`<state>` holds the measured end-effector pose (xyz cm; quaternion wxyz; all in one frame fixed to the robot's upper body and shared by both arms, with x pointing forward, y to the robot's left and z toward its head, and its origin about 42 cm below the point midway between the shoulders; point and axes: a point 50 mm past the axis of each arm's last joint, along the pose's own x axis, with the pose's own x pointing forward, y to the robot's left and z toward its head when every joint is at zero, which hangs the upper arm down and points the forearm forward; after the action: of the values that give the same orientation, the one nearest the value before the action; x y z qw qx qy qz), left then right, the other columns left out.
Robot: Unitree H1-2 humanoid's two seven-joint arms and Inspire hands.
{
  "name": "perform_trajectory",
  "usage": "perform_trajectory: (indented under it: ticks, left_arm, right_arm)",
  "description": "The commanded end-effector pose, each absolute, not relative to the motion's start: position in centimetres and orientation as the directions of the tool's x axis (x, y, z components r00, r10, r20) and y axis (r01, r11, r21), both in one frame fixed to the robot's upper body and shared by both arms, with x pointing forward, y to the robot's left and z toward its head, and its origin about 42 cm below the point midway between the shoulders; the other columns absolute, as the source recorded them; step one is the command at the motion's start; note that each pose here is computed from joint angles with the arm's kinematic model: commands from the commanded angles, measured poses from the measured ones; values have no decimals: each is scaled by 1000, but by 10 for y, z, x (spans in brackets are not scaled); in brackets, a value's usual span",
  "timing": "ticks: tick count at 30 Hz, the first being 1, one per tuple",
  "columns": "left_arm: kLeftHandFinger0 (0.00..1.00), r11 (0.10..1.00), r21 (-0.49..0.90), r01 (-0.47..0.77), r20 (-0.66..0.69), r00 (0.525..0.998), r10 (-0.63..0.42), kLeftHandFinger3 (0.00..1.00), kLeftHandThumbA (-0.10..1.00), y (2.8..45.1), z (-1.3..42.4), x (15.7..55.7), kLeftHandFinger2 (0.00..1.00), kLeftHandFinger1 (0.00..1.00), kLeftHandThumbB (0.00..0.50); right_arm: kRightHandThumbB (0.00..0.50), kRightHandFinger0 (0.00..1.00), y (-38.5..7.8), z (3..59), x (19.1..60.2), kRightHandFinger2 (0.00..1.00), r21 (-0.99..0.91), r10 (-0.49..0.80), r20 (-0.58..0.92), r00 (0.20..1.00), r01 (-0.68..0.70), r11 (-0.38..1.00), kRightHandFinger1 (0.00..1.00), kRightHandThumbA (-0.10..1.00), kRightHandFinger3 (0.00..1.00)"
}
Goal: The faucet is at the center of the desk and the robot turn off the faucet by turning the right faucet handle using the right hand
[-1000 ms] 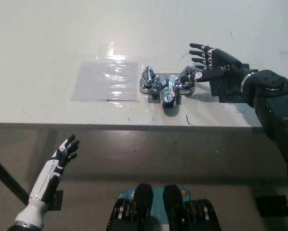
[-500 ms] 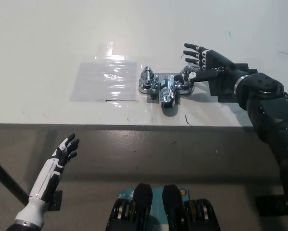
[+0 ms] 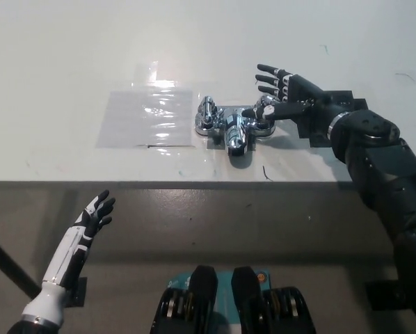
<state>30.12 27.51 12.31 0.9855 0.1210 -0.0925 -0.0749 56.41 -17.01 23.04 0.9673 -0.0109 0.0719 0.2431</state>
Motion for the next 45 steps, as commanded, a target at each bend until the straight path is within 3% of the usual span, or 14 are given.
perform_trajectory:
  ticks: [1, 5, 7, 12, 17, 19, 22, 25, 38, 41, 45]
  left_arm:
    - [1000, 952, 276, 129, 224, 955, -194, 1000, 1000, 278, 138, 304, 1000, 1000, 422]
    - [1000, 950, 285, 126, 231, 953, -195, 1000, 1000, 279, 139, 306, 1000, 1000, 411]
    - [1000, 950, 286, 125, 233, 953, -195, 1000, 1000, 279, 140, 306, 1000, 1000, 415]
    - [1000, 952, 279, 127, 233, 953, -195, 1000, 1000, 279, 137, 304, 1000, 1000, 413]
    - [1000, 954, 271, 130, 233, 953, -196, 1000, 1000, 278, 136, 304, 1000, 1000, 412]
    - [1000, 953, 277, 126, 232, 953, -193, 1000, 1000, 278, 138, 303, 1000, 1000, 431]
    - [1000, 949, 290, 127, 231, 952, -198, 1000, 1000, 279, 139, 305, 1000, 1000, 420]
    - [1000, 951, 283, 126, 234, 952, -196, 1000, 1000, 278, 139, 305, 1000, 1000, 423]
    - [1000, 949, 289, 127, 241, 950, -200, 1000, 1000, 278, 141, 305, 1000, 1000, 424]
    - [1000, 951, 283, 123, 241, 951, -195, 1000, 1000, 280, 143, 305, 1000, 1000, 421]
    - [1000, 952, 282, 122, 244, 950, -194, 1000, 1000, 279, 142, 307, 1000, 1000, 408]
  right_arm:
    - [402, 1000, -139, 256, 568, 1000, 3, 541, -44, 840, -542, 840, 1000, 1000, 1000]
    - [416, 1000, -130, 259, 564, 1000, -10, 537, -4, 843, -537, 843, 1000, 1000, 1000]
    - [367, 1000, -119, 268, 560, 1000, -33, 519, 71, 852, -518, 855, 1000, 1000, 1000]
    - [394, 1000, -102, 274, 544, 1000, -65, 463, 165, 871, -459, 886, 1000, 1000, 1000]
    - [375, 1000, -92, 277, 533, 1000, -37, 365, 236, 901, -367, 930, 1000, 1000, 1000]
    - [405, 1000, -87, 278, 529, 1000, -54, 285, 270, 920, -281, 958, 1000, 1000, 1000]
    - [426, 1000, -79, 280, 523, 1000, -50, 187, 247, 951, -181, 982, 1000, 1000, 1000]
    - [368, 1000, -73, 279, 519, 1000, -12, 128, 256, 958, -129, 992, 1000, 1000, 1000]
    - [340, 1000, -72, 253, 520, 1000, 111, -5, 258, 966, -24, 994, 1000, 1000, 1000]
    - [309, 1000, -81, 259, 524, 1000, 81, -18, 300, 954, -7, 997, 1000, 1000, 1000]
    - [361, 1000, -99, 285, 528, 1000, 41, -70, 411, 909, 58, 997, 1000, 1000, 1000]
